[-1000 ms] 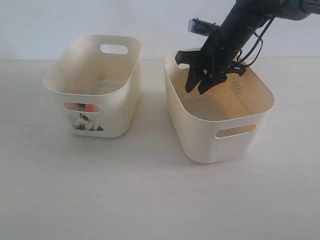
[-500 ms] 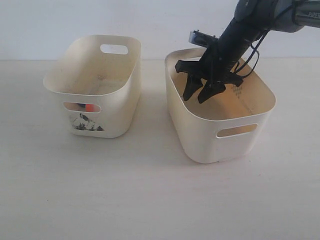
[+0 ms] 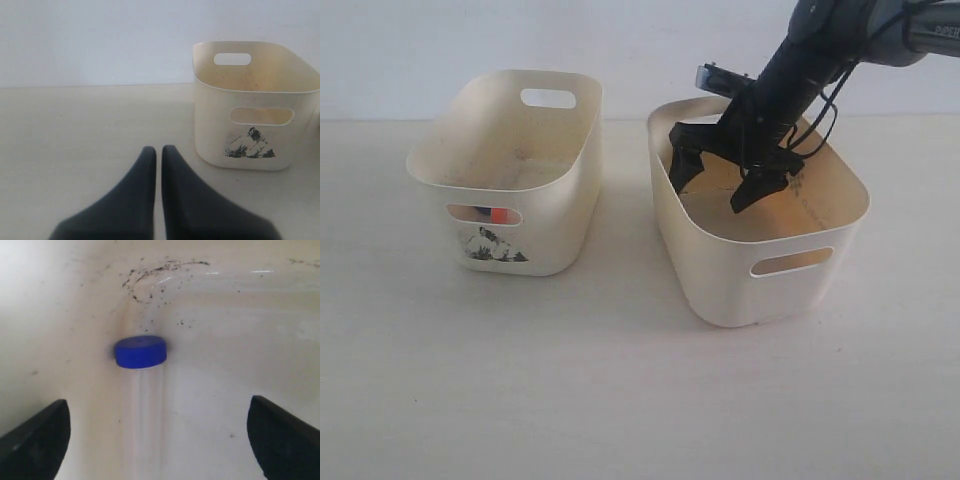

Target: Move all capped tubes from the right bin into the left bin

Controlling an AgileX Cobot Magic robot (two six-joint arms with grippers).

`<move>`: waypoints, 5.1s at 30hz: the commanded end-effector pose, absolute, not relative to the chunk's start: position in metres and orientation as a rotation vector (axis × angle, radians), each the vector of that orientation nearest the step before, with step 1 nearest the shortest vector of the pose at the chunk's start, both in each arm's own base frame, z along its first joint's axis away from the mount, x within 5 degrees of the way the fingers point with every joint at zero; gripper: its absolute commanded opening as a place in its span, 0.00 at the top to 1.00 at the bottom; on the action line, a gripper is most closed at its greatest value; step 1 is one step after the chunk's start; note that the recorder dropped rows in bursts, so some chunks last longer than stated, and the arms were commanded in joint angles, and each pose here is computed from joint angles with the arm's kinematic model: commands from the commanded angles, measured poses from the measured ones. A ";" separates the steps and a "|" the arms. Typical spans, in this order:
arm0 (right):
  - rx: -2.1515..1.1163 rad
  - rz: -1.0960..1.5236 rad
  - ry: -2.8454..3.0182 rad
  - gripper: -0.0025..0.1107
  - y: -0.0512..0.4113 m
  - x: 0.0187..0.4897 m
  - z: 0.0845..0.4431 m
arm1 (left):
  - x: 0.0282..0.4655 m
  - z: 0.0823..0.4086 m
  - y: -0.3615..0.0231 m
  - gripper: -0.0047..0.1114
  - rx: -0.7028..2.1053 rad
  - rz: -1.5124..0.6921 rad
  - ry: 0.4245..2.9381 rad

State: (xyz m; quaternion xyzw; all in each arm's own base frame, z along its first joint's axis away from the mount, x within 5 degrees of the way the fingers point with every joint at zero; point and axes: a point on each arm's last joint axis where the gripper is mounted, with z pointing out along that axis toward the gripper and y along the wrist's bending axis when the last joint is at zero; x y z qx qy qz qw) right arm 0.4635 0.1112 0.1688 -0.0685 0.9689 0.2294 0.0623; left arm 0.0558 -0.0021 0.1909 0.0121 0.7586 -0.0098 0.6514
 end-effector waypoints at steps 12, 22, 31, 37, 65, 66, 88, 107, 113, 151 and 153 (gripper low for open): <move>-0.378 0.529 2.952 0.19 0.133 0.456 0.165 | 0.055 0.192 -0.002 0.92 0.020 -0.026 1.715; -0.401 0.458 2.929 0.19 0.148 0.457 0.155 | 0.055 0.192 -0.002 0.92 0.020 -0.026 1.715; -0.395 0.460 2.982 0.19 0.154 0.456 0.132 | 0.055 0.192 -0.002 0.92 0.020 -0.026 1.715; -0.420 0.424 3.023 0.19 0.160 0.454 0.113 | 0.055 0.192 -0.002 0.92 0.020 -0.026 1.715; -0.499 0.269 2.933 0.98 0.160 0.449 0.163 | 0.055 0.192 -0.002 0.92 0.020 -0.026 1.715; -0.503 0.259 2.902 0.98 0.158 0.448 0.177 | 0.055 0.192 -0.002 0.92 0.020 -0.026 1.715; -0.929 0.906 1.925 0.87 0.239 0.383 0.364 | 0.055 0.192 -0.002 0.92 0.020 -0.026 1.715; -0.859 0.761 2.017 0.98 0.261 0.389 0.340 | 0.055 0.192 -0.002 0.92 0.020 -0.026 1.715; -1.048 0.560 2.194 0.98 0.232 0.353 0.366 | 0.055 0.192 -0.002 0.92 0.020 -0.026 1.715; -0.667 0.308 1.771 0.98 0.099 0.186 0.435 | 0.055 0.192 -0.002 0.92 0.020 -0.026 1.715; -0.523 0.267 1.760 0.98 0.076 0.177 0.414 | 0.055 0.192 -0.002 0.92 0.020 -0.026 1.715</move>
